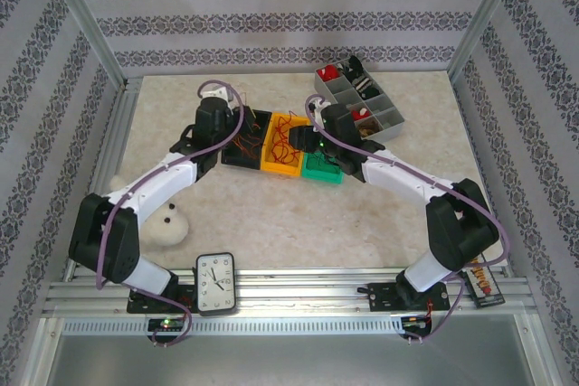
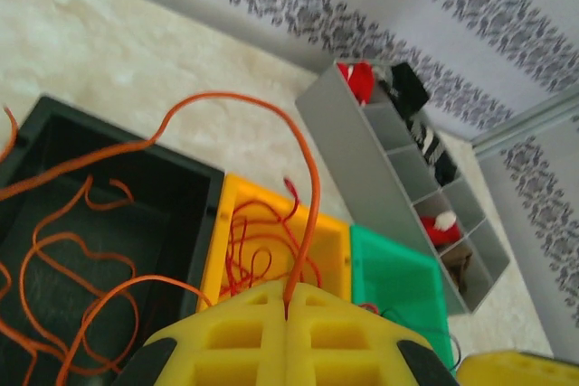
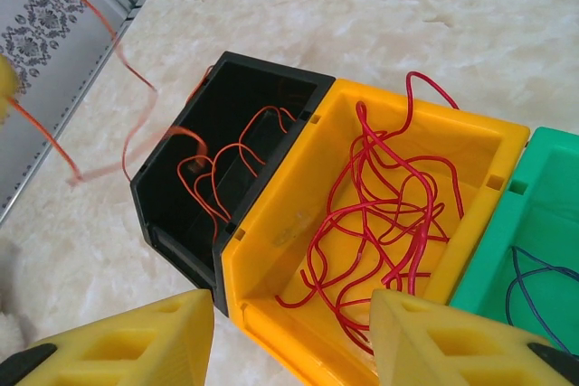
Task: Untangle the cables
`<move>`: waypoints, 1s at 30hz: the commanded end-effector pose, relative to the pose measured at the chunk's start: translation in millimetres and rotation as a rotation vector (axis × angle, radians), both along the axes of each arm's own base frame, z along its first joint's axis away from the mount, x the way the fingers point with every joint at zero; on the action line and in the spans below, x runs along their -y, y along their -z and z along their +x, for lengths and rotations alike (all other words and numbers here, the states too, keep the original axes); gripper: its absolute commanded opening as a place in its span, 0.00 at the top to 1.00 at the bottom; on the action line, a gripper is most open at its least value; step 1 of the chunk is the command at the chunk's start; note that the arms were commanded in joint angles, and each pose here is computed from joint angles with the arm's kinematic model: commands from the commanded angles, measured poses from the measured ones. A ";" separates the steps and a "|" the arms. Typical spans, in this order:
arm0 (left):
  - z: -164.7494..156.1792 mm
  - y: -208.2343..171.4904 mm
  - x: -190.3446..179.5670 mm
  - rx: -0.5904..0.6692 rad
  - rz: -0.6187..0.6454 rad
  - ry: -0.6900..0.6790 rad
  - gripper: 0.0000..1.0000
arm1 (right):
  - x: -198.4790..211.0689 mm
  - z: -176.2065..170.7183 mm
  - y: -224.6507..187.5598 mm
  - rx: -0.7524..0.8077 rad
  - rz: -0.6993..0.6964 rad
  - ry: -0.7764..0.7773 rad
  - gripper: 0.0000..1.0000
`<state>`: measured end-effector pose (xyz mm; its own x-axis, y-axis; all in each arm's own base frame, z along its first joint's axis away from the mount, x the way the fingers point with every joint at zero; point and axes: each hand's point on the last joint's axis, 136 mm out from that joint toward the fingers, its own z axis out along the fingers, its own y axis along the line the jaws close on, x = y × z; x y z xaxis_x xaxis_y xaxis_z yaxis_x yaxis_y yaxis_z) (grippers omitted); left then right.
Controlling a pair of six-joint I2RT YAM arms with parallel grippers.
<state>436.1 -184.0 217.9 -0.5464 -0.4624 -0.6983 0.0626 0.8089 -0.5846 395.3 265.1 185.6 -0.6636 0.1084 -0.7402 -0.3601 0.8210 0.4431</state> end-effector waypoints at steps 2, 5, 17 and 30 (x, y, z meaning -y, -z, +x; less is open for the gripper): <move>-3.0 -20.5 -11.8 0.044 0.021 -0.070 1.00 | 3.9 -0.1 -12.3 0.028 0.026 0.020 0.50; -6.8 -22.0 -35.4 0.055 0.108 -0.159 1.00 | 4.4 -0.3 -12.0 0.027 0.023 0.020 0.50; -40.6 -21.0 -167.6 -0.067 0.297 -0.569 1.00 | 4.3 -2.9 -9.0 0.016 0.019 0.013 0.50; -18.9 77.4 -119.5 -0.385 0.206 -0.244 1.00 | -1.0 1.4 -13.4 0.015 0.012 -0.004 0.50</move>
